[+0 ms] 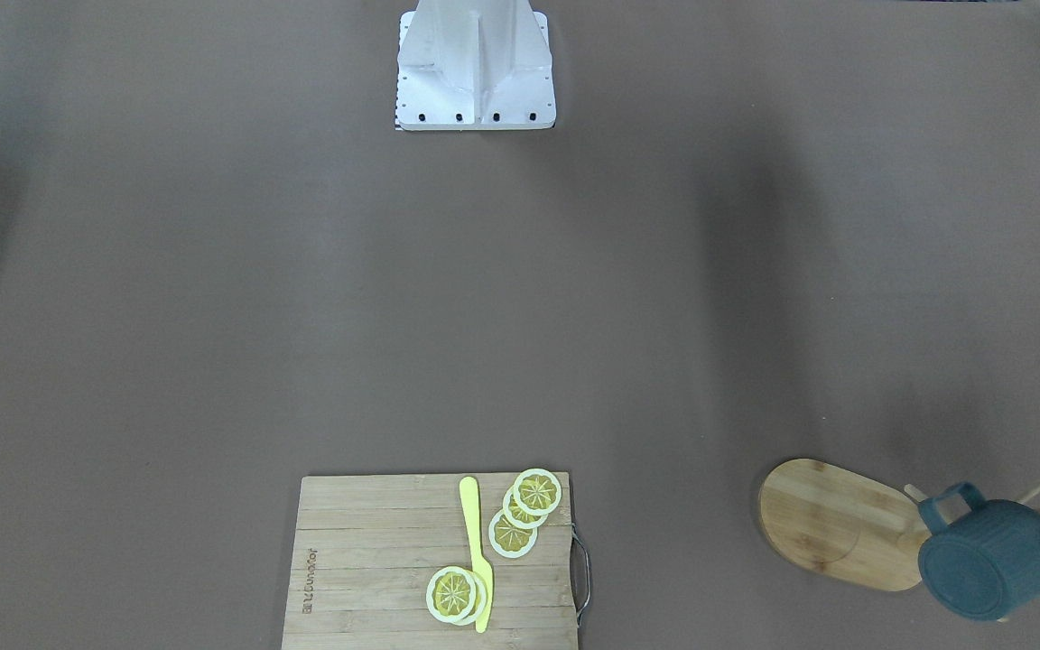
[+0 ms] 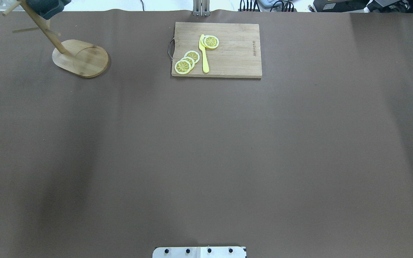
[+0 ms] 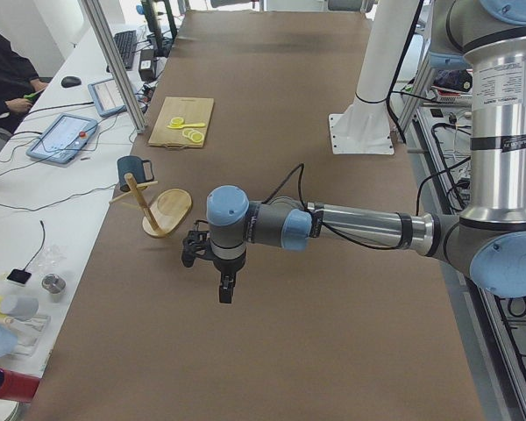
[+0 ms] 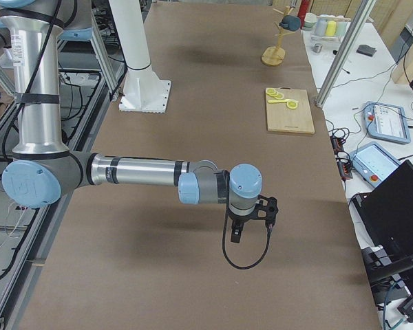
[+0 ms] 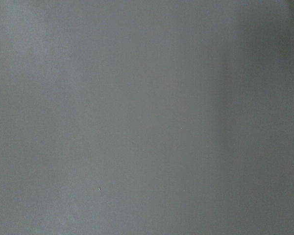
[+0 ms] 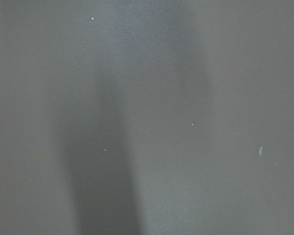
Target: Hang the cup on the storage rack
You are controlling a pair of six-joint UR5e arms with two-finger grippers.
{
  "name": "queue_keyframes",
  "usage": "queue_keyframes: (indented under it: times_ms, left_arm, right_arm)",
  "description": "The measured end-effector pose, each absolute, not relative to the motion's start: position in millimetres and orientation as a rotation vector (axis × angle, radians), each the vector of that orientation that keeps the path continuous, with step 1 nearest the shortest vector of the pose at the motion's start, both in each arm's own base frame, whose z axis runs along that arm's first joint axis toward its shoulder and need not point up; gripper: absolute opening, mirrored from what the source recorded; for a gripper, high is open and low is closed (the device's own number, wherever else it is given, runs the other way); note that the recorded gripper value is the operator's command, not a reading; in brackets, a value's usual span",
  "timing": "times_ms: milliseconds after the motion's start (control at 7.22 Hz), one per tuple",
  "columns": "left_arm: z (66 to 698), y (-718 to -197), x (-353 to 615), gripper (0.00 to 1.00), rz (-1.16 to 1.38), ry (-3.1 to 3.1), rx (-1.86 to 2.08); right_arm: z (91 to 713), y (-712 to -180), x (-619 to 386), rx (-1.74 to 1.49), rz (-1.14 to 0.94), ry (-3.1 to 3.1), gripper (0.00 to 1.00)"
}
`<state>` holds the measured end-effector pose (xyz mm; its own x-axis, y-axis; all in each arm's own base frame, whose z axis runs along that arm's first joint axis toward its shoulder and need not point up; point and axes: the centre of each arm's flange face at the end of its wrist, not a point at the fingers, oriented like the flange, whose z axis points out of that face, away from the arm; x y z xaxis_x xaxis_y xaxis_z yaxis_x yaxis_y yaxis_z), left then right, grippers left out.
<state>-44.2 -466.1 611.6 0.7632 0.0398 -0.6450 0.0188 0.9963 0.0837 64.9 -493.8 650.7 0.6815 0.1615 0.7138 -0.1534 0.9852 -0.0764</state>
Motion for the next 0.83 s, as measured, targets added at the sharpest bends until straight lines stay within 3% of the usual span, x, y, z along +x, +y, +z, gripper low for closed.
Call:
queue_keyframes:
  times_ms: [831]
  left_arm:
    - [606.6, -470.0, -44.5, 0.98, 0.011, 0.704, 0.093]
  right_arm:
    - [616.7, -497.8, 49.8, 0.045, 0.128, -0.729, 1.00]
